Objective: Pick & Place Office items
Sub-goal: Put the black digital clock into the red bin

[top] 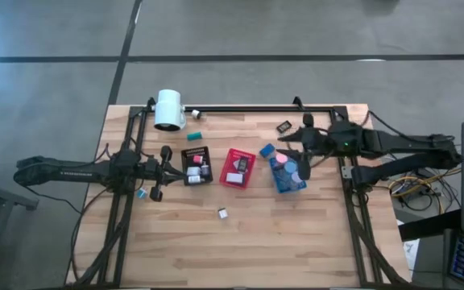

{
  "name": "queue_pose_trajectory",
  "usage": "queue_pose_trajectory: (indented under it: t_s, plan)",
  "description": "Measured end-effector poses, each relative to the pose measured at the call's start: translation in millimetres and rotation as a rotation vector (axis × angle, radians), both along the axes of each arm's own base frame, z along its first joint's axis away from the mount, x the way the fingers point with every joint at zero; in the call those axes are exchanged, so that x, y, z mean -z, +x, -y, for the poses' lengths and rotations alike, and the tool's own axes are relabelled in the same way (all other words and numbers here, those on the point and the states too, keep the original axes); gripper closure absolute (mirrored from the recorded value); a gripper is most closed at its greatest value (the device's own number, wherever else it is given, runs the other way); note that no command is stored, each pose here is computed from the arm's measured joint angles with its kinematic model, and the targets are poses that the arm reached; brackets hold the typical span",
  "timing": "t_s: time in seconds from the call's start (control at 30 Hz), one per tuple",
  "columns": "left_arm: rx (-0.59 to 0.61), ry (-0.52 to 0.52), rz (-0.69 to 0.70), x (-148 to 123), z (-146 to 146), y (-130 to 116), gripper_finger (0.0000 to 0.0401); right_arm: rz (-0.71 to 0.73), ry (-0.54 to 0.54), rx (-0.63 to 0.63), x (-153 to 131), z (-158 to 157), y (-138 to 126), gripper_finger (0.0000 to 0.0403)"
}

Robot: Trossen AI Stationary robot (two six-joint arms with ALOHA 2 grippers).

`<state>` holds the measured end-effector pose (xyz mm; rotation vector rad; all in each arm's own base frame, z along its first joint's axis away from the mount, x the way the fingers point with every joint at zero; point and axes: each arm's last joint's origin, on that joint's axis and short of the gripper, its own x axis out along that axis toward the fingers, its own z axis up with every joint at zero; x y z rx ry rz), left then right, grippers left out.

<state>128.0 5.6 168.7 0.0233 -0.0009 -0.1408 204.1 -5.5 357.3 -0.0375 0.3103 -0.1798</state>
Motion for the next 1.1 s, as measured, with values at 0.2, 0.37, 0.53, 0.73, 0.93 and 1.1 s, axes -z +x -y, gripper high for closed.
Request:
queue_pose_trajectory:
  t_s: [0.2,0.37,0.53,0.73,0.93,1.1]
  plan:
    - [-0.055,0.024,0.01,-2,-2,0,0.0366,0.213,0.014,-0.065,38,-2,-14,0.0354]
    - [-0.114,0.055,0.003,-13,-4,3,0.0375,0.309,0.032,-0.111,70,-3,-22,0.039]
    - [-0.148,0.111,-0.06,-38,-7,7,0.0397,0.359,0.044,-0.097,100,-2,-27,0.039]
    - [-0.152,0.218,-0.046,-58,-8,10,0.0395,0.416,0.003,-0.104,122,-2,-32,0.039]
    - [-0.151,0.233,-0.039,-63,-9,11,0.0398,0.433,0.016,-0.105,146,-2,-39,0.039]
    - [-0.141,0.231,-0.038,-63,-12,11,0.0398,0.424,0.032,-0.101,161,-1,-46,0.039]
